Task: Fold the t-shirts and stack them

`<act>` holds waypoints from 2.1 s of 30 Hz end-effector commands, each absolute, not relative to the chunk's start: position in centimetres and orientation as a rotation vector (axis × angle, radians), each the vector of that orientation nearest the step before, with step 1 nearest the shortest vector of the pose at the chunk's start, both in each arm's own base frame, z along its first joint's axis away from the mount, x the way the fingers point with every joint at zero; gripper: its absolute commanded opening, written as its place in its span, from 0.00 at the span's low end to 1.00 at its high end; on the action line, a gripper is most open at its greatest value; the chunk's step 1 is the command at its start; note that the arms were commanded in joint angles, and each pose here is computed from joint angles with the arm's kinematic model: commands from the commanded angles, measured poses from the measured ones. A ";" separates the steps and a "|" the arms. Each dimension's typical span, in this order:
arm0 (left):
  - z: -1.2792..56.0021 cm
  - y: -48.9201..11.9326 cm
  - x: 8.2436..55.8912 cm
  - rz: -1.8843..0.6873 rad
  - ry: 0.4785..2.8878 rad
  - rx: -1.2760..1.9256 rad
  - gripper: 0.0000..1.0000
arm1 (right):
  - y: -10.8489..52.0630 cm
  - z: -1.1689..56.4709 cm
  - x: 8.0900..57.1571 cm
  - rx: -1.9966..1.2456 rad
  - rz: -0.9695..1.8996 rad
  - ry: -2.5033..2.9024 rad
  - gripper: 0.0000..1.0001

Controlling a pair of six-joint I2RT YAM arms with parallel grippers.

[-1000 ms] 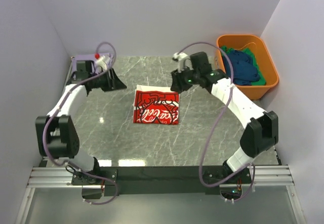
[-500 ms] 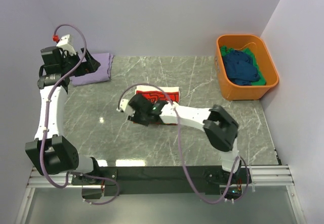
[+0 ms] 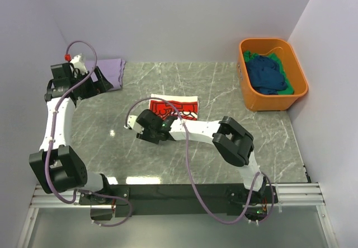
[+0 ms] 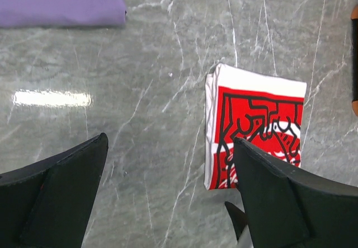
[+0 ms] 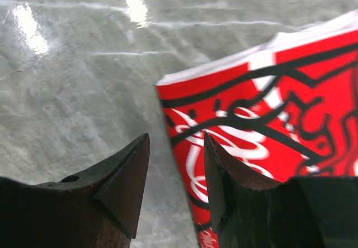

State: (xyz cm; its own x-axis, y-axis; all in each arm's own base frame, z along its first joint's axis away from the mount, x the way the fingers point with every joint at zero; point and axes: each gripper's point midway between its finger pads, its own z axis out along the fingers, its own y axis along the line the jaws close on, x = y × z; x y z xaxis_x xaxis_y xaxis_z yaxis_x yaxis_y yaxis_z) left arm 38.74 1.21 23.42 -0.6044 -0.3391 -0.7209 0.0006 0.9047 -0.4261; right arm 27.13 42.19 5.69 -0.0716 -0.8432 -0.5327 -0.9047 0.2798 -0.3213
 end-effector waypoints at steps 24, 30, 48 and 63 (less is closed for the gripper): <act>15.3 -3.7 34.3 -0.856 2.219 -0.385 0.93 | 42.4 6.8 29.3 -1.439 0.270 1.982 0.00; 12.3 -6.4 32.9 -1.067 2.166 -0.532 0.96 | 42.9 12.7 30.0 -1.307 0.470 1.936 0.00; 7.0 -15.1 39.0 -1.125 2.188 -0.849 0.99 | 43.6 14.0 31.3 -1.195 0.581 1.974 0.00; 5.1 -17.7 42.6 -1.065 2.201 -0.932 0.72 | 45.4 13.2 33.9 -1.094 0.523 1.995 0.00</act>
State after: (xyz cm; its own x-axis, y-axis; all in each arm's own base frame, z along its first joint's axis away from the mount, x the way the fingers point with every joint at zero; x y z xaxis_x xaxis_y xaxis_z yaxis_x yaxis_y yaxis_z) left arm 41.37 -17.68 4.81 -0.6565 -0.7435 -0.1273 -0.3576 0.4554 -0.8154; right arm 32.36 43.84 10.63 -0.3486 -0.5793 -0.7368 -0.8572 0.5150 0.0006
